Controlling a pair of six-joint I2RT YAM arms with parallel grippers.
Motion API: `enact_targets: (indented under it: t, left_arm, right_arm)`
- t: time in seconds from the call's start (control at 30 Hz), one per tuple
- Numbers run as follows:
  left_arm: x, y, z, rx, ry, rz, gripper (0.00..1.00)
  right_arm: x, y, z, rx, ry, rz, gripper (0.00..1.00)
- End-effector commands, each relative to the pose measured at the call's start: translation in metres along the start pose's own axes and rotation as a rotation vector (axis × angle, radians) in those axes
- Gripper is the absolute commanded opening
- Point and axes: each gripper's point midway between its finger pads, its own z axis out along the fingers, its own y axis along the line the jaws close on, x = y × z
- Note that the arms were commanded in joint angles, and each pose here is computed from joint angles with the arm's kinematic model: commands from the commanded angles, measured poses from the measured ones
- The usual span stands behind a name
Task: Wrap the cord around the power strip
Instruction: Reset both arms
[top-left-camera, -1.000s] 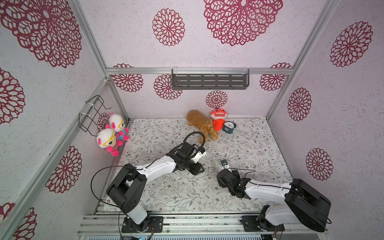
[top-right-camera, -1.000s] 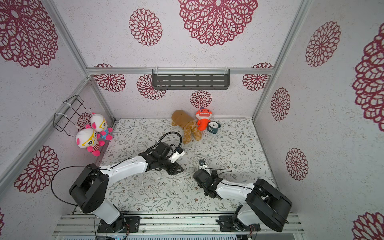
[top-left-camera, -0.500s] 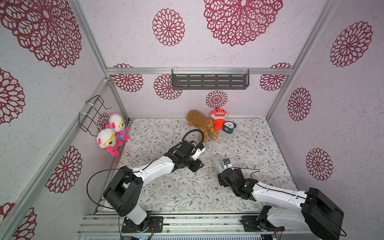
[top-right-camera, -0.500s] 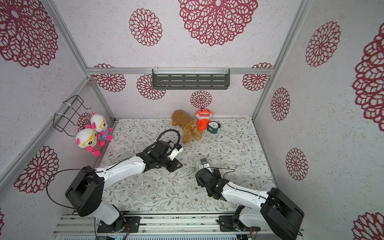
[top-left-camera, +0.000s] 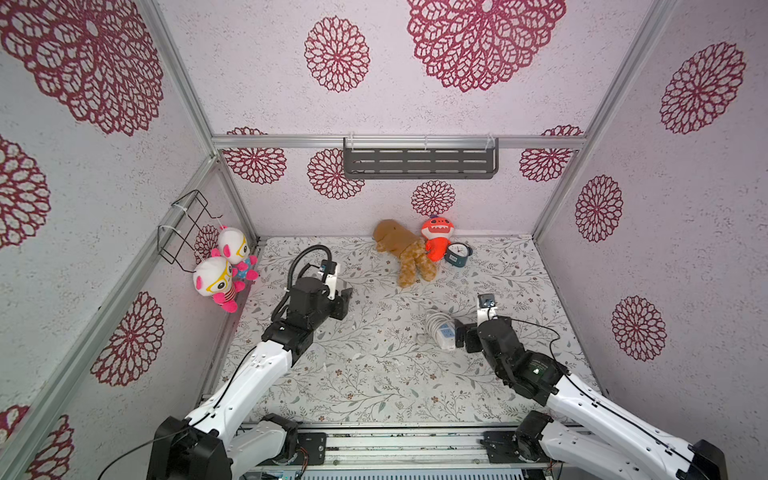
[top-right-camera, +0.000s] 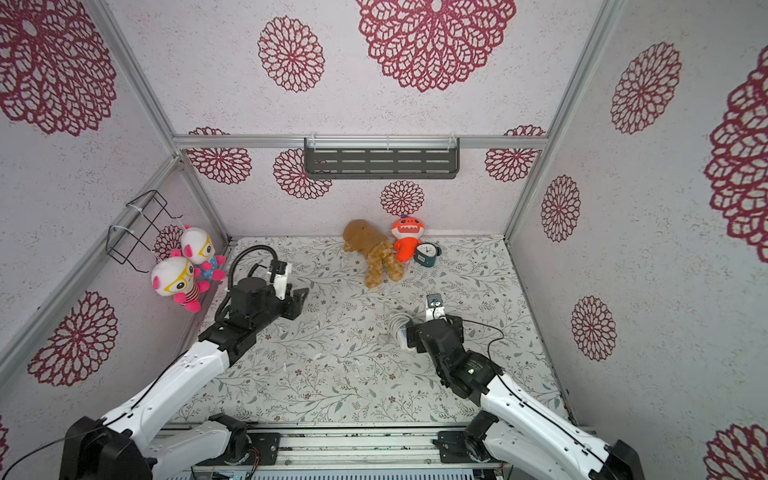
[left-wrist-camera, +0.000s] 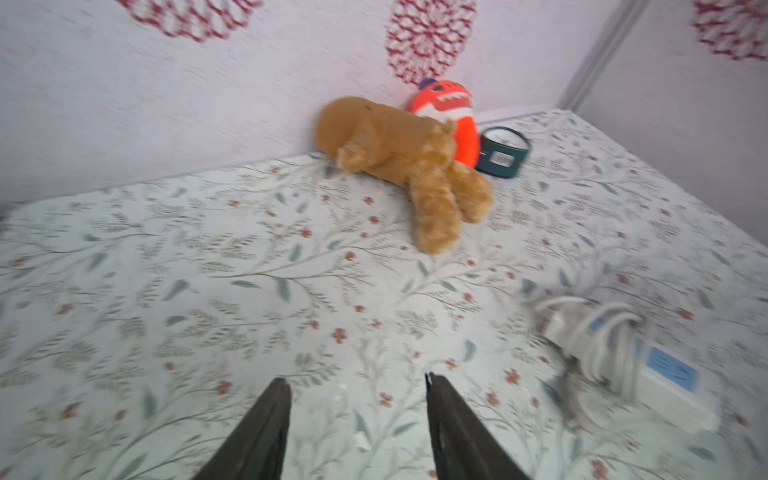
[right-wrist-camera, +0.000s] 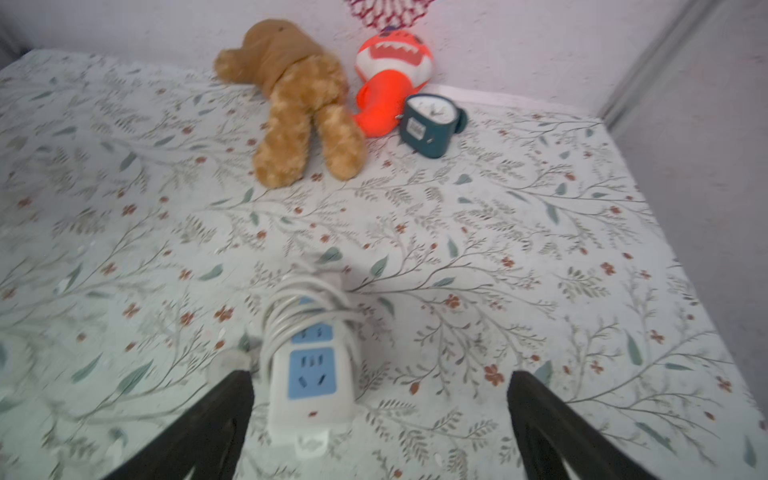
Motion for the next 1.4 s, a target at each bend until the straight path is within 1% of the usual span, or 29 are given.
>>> enact_targets:
  t: [0.0,0.03,0.1,0.2,0.27,0.37,0.43,0.5,0.53,0.57,0.6,0.63,0.67,0.7,0.77,0.8,0.83,0.87,0.9,0.93,1.0,1.07,1.1,1.13,1.2,1.23,1.37]
  left_arm:
    - [-0.004,0.067,-0.015,-0.232,-0.079,-0.056,0.64]
    - [-0.001,0.088,-0.021,-0.306,-0.098,-0.077,0.67]
    - [0.008,0.117,-0.031,-0.395,-0.123,-0.114,0.72]
    - [0.02,0.141,-0.04,-0.475,-0.149,-0.125,0.75]
    - [0.031,0.152,-0.041,-0.515,-0.162,-0.125,0.77]
    - [0.047,0.165,-0.042,-0.569,-0.201,-0.136,0.8]
    - [0.058,0.171,-0.039,-0.592,-0.233,-0.138,0.83]
    - [0.067,0.175,-0.035,-0.602,-0.277,-0.136,0.89]
    - [0.07,0.174,-0.031,-0.583,-0.287,-0.133,0.97]
    - [0.073,0.173,-0.024,-0.563,-0.288,-0.128,0.97]
    - [0.068,0.173,-0.019,-0.552,-0.305,-0.117,0.97]
    - [0.066,0.173,-0.014,-0.541,-0.309,-0.109,0.97]
    - [0.065,0.17,-0.006,-0.509,-0.308,-0.105,0.97]
    - [0.066,0.172,0.003,-0.502,-0.293,-0.086,0.97]
    - [0.078,0.174,0.02,-0.488,-0.252,-0.097,0.97]
    - [0.082,0.174,0.025,-0.481,-0.266,-0.082,0.97]
    - [0.08,0.175,0.025,-0.49,-0.297,-0.073,0.97]
    - [0.082,0.176,0.023,-0.492,-0.284,-0.082,0.97]
    - [0.084,0.176,0.025,-0.482,-0.245,-0.09,0.97]
    - [0.086,0.176,0.03,-0.465,-0.215,-0.099,0.97]
    - [0.083,0.178,0.039,-0.463,-0.193,-0.091,0.97]
    - [0.084,0.187,0.039,-0.503,-0.169,-0.116,0.97]
    - [0.085,0.188,0.039,-0.504,-0.163,-0.121,0.97]
    - [0.084,0.189,0.039,-0.505,-0.167,-0.121,0.97]
    - [0.084,0.188,0.039,-0.501,-0.177,-0.122,0.97]
    - [0.084,0.188,0.039,-0.501,-0.172,-0.122,0.97]
    - [0.084,0.188,0.039,-0.501,-0.174,-0.122,0.97]
  right_arm:
    - [-0.03,-0.046,0.001,0.13,-0.101,0.033,0.99]
    - [-0.033,-0.064,0.003,0.18,-0.132,0.051,0.99]
    - [-0.034,-0.091,0.008,0.26,-0.17,0.09,0.99]
    - [-0.015,-0.134,0.021,0.414,-0.199,0.152,0.99]
    - [-0.001,-0.15,0.029,0.454,-0.243,0.183,0.99]
    - [0.013,-0.165,0.04,0.468,-0.335,0.232,0.99]
    - [0.025,-0.173,0.052,0.486,-0.343,0.237,0.99]
    - [0.034,-0.174,0.072,0.493,-0.316,0.206,0.99]
    - [0.031,-0.174,0.077,0.49,-0.324,0.191,0.99]
    - [0.028,-0.17,0.083,0.453,-0.335,0.2,0.99]
    - [0.026,-0.166,0.09,0.409,-0.341,0.201,0.99]
    - [0.03,-0.164,0.098,0.393,-0.314,0.193,0.99]
    - [0.034,-0.16,0.103,0.37,-0.318,0.179,0.99]
    - [0.038,-0.15,0.107,0.308,-0.318,0.144,0.99]
    - [0.036,-0.142,0.106,0.269,-0.361,0.116,0.99]
    - [0.039,-0.141,0.11,0.259,-0.323,0.113,0.99]
    - [0.038,-0.137,0.112,0.236,-0.327,0.098,0.99]
    - [0.035,-0.129,0.113,0.192,-0.338,0.069,0.99]
    - [0.037,-0.124,0.116,0.16,-0.317,0.052,0.99]
    - [0.035,-0.12,0.118,0.148,-0.32,0.042,0.99]
    - [0.037,-0.124,0.119,0.175,-0.305,0.052,0.99]
    - [0.037,-0.136,0.116,0.241,-0.311,0.089,0.99]
    - [0.036,-0.143,0.116,0.276,-0.309,0.112,0.99]
    - [0.038,-0.148,0.121,0.305,-0.283,0.126,0.99]
    - [0.036,-0.14,0.121,0.271,-0.289,0.097,0.99]
    - [0.037,-0.136,0.124,0.255,-0.27,0.081,0.99]
    - [0.037,-0.135,0.127,0.239,-0.265,0.084,0.99]
